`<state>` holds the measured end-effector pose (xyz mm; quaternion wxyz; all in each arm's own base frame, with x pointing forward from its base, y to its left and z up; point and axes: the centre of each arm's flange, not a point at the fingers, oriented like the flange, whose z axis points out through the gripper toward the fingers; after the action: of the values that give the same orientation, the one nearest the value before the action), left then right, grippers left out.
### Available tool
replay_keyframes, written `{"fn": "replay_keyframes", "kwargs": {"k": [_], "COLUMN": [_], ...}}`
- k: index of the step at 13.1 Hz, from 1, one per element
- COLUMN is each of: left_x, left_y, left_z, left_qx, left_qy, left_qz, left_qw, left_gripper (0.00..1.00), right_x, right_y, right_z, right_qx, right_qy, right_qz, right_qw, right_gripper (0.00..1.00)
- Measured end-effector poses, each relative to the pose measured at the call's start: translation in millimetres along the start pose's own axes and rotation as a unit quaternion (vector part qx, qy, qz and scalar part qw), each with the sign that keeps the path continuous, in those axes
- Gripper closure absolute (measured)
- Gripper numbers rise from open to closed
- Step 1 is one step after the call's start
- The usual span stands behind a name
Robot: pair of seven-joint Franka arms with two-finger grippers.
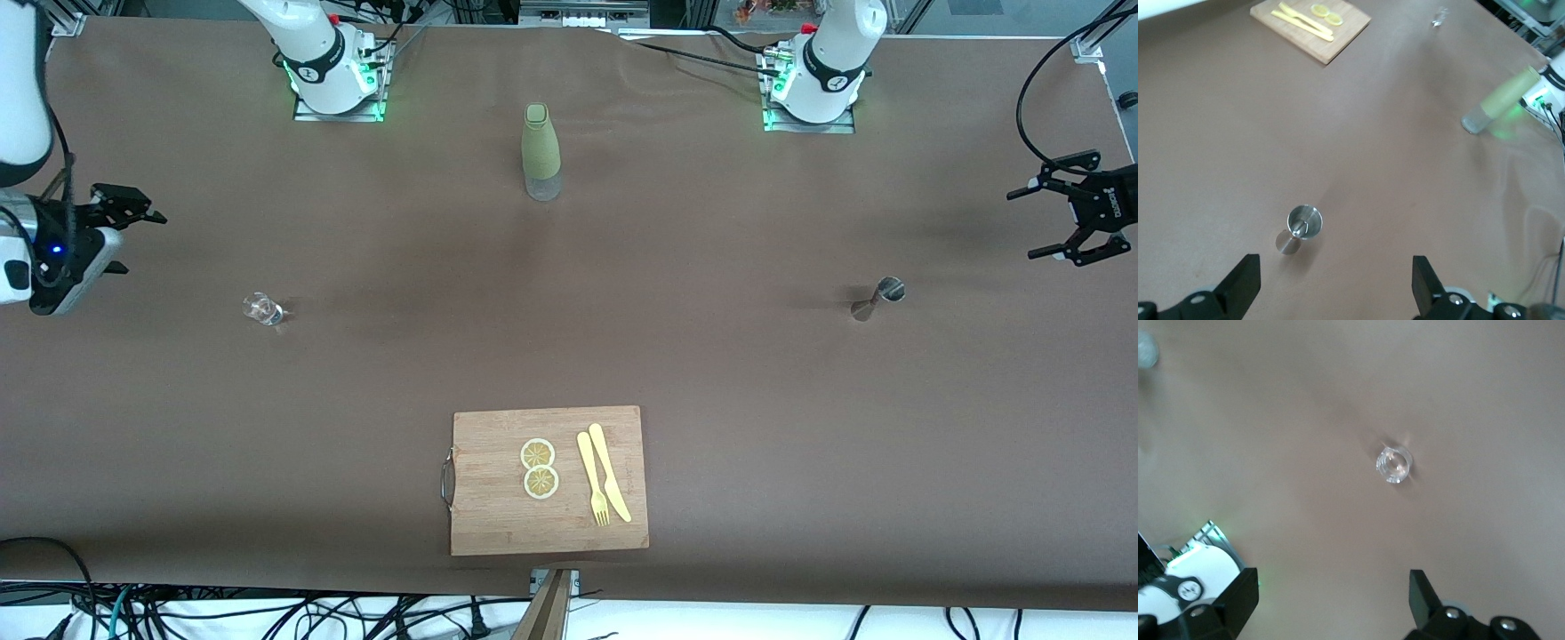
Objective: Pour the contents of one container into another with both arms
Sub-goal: 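Lower the right gripper around the glass cup while the left gripper surrounds the jigger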
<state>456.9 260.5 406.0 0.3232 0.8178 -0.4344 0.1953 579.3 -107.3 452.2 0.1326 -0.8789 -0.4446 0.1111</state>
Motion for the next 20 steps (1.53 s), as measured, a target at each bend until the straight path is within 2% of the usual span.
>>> {"fn": "replay_keyframes", "kwargs": {"k": [2,3,5,7,9,13,14,16,18,20], "left_x": [-24,-39,-76,-99,-109,-115,-118,-133,-147,-159], "left_y": [2,4,6,4,-5,-41,-48,-53,-51,-46], "left_z": [-2,1,13,34,62,173,199,223,221,206], "left_qx": [0.010,0.021,0.035,0.023,0.017,0.000,-0.006,-0.009,-0.015,-0.021], "left_qy": [0.036,0.068,0.111,0.125,0.148,0.206,0.211,0.212,0.220,0.226], "left_qz": [0.059,0.081,0.105,0.112,0.122,0.162,0.173,0.196,0.194,0.194], "left_qw": [0.998,0.994,0.988,0.986,0.981,0.965,0.962,0.957,0.956,0.954], "left_gripper": [0.00,0.00,0.00,0.00,0.00,0.00,0.00,0.00,0.00,0.00], "right_x": [-22,-32,-56,-80,-99,-109,-110,-113,-113,-116], "right_y": [22,33,56,84,108,134,139,144,142,132], "right_z": [27,41,72,109,147,211,227,257,287,314], "right_qx": [0.012,0.015,0.028,0.034,0.027,0.001,-0.006,-0.012,-0.017,-0.016], "right_qy": [0.036,0.056,0.116,0.190,0.259,0.371,0.391,0.421,0.455,0.474], "right_qz": [-0.058,-0.087,-0.135,-0.179,-0.215,-0.271,-0.280,-0.287,-0.288,-0.290], "right_qw": [0.998,0.995,0.984,0.965,0.941,0.888,0.877,0.860,0.842,0.831], "right_gripper": [0.00,0.00,0.00,0.00,0.00,0.00,0.00,0.00,0.00,0.00]}}
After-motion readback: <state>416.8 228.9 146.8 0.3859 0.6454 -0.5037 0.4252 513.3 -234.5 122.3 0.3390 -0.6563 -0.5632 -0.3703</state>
